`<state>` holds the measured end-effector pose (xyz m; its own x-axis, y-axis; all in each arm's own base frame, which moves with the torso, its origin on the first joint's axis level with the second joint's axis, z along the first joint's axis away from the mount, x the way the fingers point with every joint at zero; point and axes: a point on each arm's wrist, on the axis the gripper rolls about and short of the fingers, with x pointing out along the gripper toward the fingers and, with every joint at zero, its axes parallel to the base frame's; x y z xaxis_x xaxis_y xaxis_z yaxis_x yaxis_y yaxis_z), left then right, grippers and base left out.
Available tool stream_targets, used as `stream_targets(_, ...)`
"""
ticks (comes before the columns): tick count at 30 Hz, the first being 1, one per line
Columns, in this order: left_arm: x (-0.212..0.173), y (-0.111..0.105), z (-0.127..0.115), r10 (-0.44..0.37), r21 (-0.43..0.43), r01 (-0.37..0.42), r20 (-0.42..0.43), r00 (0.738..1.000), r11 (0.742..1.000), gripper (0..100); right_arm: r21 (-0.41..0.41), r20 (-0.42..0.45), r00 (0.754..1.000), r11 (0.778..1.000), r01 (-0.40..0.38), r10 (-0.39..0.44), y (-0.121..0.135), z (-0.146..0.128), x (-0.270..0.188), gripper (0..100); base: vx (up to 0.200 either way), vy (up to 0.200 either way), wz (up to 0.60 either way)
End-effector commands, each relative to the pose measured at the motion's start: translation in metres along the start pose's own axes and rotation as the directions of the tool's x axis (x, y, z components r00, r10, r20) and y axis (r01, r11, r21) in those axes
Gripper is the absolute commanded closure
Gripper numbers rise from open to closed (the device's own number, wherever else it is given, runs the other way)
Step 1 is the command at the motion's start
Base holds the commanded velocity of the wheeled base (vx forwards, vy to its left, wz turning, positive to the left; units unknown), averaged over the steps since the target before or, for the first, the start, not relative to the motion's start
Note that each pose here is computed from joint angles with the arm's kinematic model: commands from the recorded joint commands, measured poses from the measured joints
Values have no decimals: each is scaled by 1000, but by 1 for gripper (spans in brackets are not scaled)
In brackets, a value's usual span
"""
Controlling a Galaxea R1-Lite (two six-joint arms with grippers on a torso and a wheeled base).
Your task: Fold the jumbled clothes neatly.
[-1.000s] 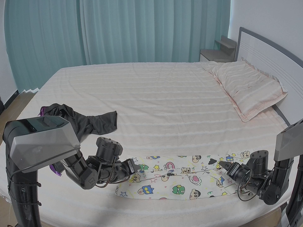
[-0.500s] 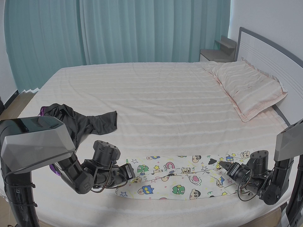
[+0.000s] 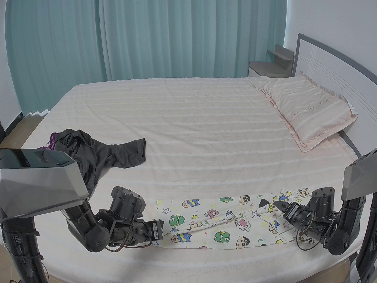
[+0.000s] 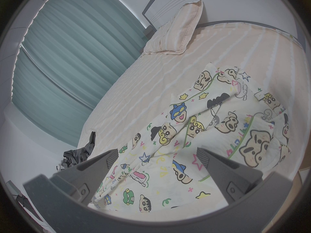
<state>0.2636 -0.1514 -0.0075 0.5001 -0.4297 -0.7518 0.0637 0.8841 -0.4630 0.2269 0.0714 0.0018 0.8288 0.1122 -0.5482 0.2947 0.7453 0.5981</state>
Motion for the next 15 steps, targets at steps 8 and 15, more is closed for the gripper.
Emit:
stream_targets(8,5,6,-5,35,37,-35,-15,999,999,100,0,-1,1000,1000,0,0,0,0,0,0,0,0,0)
stream_targets(15,5,6,0,57,3,-57,21,998,998,0,3,2,1000,1000,3,-3,-1,1,0,0,0,0,0)
